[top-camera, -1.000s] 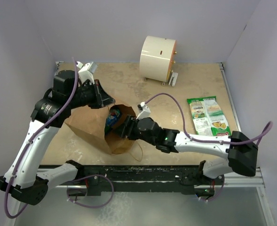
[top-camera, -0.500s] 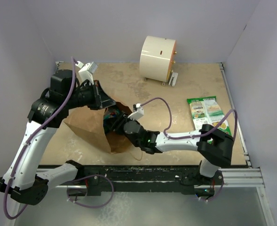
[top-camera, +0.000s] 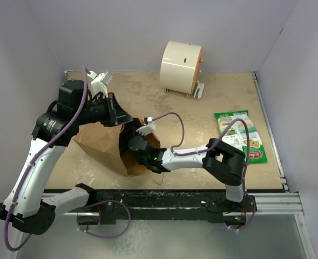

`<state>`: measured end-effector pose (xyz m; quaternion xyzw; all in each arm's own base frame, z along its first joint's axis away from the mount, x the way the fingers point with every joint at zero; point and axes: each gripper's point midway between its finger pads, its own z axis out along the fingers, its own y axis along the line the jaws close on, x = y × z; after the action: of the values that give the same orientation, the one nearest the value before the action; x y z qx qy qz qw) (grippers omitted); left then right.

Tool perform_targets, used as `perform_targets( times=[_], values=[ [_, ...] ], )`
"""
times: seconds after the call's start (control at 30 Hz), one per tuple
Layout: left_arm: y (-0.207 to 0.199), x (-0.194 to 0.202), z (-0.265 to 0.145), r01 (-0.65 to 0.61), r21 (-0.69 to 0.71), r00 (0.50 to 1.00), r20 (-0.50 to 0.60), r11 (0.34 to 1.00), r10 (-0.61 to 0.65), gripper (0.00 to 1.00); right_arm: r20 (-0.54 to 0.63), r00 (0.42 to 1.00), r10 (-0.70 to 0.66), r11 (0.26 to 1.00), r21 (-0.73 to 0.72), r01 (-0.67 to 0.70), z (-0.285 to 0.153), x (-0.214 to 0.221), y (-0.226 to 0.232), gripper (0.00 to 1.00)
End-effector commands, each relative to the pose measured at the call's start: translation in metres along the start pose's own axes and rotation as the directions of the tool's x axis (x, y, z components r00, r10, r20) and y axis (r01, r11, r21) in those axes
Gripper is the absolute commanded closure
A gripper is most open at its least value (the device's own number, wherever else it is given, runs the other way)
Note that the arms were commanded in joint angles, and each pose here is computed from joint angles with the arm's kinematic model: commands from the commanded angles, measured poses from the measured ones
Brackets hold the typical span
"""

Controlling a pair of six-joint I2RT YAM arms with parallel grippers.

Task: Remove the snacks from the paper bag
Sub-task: Take out the snack from the paper bag.

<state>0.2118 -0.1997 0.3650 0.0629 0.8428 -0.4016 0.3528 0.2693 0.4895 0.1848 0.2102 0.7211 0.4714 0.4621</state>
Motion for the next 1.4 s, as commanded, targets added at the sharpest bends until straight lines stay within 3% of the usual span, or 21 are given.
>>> perform_targets(
  times=[0.0,0.43,0.63,0.73,0.93,1.07,1.17,1.37],
  values=[
    [-0.020,-0.011,-0.010,-0.023,0.063,0.999,0.035,0.998,0.021,1.00,0.116,0.988,0.105,0.994,-0.004,-0.106,0.020,-0.031,0.017,0.42],
    [-0.023,-0.014,-0.006,-0.028,0.079,1.000,0.013,0.996,0.027,1.00,0.111,0.980,0.168,0.981,0.080,-0.177,0.085,-0.036,-0.013,0.38],
    [-0.017,-0.012,-0.005,-0.026,0.051,1.000,0.008,0.998,0.026,1.00,0.065,0.990,0.126,0.987,0.089,-0.132,0.117,-0.028,-0.018,0.41],
    [-0.015,-0.013,-0.008,-0.030,0.029,0.999,0.020,0.999,0.030,1.00,0.041,0.992,0.116,0.988,0.094,-0.120,0.126,-0.018,-0.020,0.48],
    [-0.004,-0.014,-0.023,-0.039,-0.065,0.998,0.055,0.997,0.043,1.00,-0.020,0.997,0.069,0.996,0.049,-0.068,0.124,-0.008,-0.013,0.77],
    [0.010,-0.012,-0.036,-0.035,-0.153,0.995,0.090,0.988,0.049,1.00,-0.015,1.000,0.000,0.999,0.054,0.001,0.105,-0.029,-0.011,0.95],
    [0.020,-0.012,-0.044,-0.024,-0.213,0.991,0.122,0.977,0.051,1.00,-0.016,0.999,-0.050,0.998,0.049,0.051,0.091,-0.043,-0.010,1.00],
    [0.031,-0.015,-0.047,-0.013,-0.267,0.988,0.146,0.964,0.053,1.00,-0.032,0.998,-0.054,0.998,0.037,0.055,0.057,-0.063,-0.021,1.00]
  ],
)
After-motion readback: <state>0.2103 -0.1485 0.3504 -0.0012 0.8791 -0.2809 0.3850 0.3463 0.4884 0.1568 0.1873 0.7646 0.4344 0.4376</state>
